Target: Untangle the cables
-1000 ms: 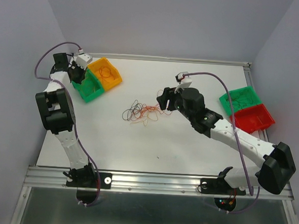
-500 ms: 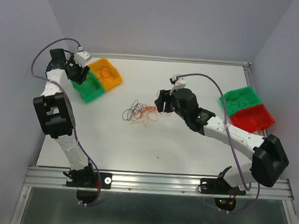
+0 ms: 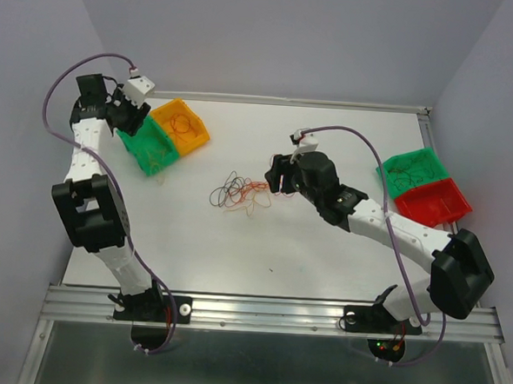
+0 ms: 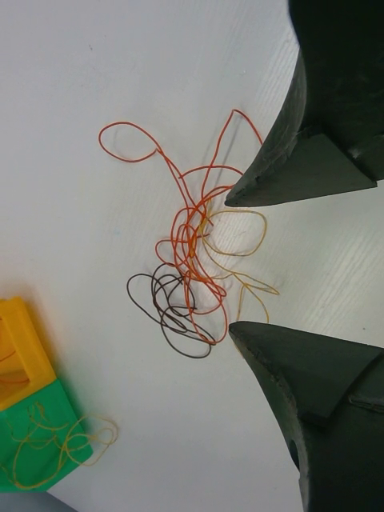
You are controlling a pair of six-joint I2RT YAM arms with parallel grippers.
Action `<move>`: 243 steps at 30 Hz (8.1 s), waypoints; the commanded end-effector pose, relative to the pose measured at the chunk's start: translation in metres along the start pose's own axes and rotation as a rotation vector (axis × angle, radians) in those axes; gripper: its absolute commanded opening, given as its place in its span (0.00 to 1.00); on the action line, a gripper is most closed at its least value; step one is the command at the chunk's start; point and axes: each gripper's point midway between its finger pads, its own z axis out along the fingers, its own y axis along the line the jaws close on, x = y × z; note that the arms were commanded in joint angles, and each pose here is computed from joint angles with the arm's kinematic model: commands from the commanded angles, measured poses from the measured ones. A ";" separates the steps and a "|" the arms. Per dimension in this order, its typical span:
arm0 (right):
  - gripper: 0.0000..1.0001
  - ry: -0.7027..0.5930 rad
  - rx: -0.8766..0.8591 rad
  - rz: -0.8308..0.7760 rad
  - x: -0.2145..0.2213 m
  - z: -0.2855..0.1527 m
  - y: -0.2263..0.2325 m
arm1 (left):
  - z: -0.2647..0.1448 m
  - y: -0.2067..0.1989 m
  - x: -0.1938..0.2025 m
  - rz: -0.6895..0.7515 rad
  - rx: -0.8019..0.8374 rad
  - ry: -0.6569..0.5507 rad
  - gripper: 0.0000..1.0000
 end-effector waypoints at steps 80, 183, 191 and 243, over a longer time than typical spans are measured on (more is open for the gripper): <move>0.64 -0.004 -0.076 -0.015 0.006 -0.004 0.006 | -0.001 -0.144 0.090 1.146 0.078 0.036 0.82; 0.68 0.181 0.150 -0.035 0.074 0.071 -0.070 | -0.026 -0.174 -0.106 0.338 0.167 -0.429 0.57; 0.52 0.189 0.177 -0.055 0.077 0.097 -0.076 | -0.030 -0.215 -0.153 0.194 0.258 -0.564 0.61; 0.01 -0.371 -0.056 0.209 -0.142 -0.030 -0.007 | -0.106 -0.375 -0.119 0.820 0.292 -0.968 0.71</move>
